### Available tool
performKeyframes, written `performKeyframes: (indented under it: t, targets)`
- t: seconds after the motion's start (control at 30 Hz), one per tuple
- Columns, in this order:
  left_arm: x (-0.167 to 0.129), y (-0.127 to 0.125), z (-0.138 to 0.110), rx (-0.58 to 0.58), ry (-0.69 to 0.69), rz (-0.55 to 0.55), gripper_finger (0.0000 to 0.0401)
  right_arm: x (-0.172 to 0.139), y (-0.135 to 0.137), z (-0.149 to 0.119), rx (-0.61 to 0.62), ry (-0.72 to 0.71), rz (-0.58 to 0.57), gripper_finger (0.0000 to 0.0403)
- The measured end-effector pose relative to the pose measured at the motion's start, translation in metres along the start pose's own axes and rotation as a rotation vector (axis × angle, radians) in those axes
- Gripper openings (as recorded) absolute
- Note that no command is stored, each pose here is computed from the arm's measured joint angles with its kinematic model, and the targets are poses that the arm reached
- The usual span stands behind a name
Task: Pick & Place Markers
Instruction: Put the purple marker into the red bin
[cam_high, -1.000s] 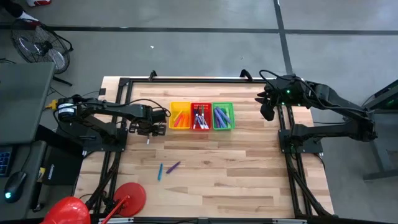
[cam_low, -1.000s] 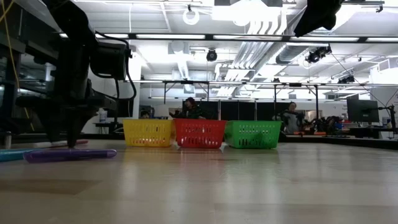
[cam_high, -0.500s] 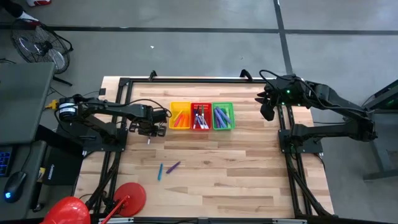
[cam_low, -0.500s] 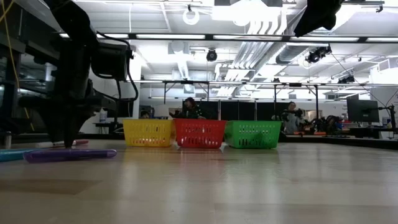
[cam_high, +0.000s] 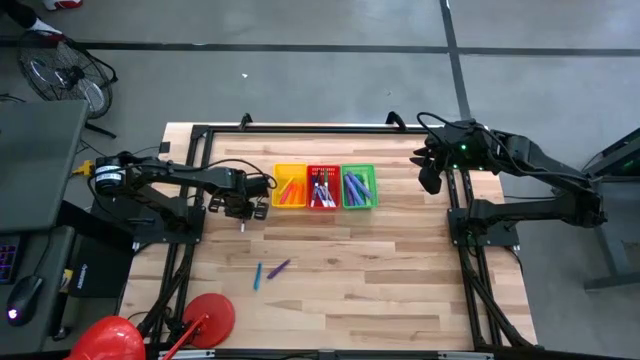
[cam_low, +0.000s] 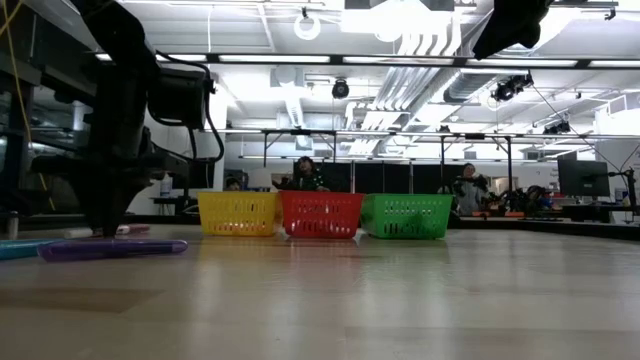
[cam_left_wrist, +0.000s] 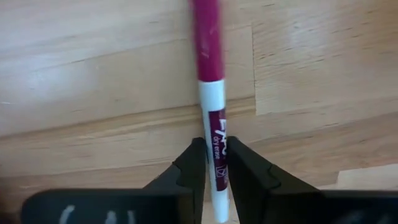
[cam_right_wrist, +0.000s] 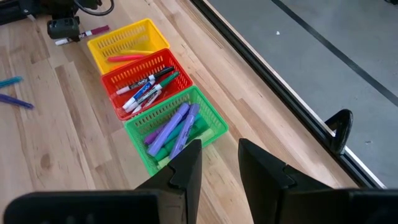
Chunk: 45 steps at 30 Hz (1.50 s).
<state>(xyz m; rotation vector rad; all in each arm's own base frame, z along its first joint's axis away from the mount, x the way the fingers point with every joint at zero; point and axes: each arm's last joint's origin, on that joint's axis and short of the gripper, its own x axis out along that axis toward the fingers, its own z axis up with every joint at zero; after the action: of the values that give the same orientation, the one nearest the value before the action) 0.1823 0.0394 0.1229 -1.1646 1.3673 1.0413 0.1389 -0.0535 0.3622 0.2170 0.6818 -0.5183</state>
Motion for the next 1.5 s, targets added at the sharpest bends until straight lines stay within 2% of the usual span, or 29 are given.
performKeyframes:
  t: [0.33,1.17,1.5]
  targets:
    - [-0.0001,-0.0002,0.0000,-0.002,-0.002,-0.001,0.0026,0.0000,-0.0002,0.0000,-0.007,-0.001,-0.006,0.0094]
    - [-0.0002,-0.0007,0.0004,0.025,-0.010,-0.003,0.0025,-0.0003,-0.0003,0.0000,-0.026,-0.002,-0.007,0.0094]
    - [-0.0039,-0.0015,0.0014,0.035,-0.054,0.005,0.0023,-0.0003,-0.0003,0.0000,-0.026,-0.003,-0.007,0.0094]
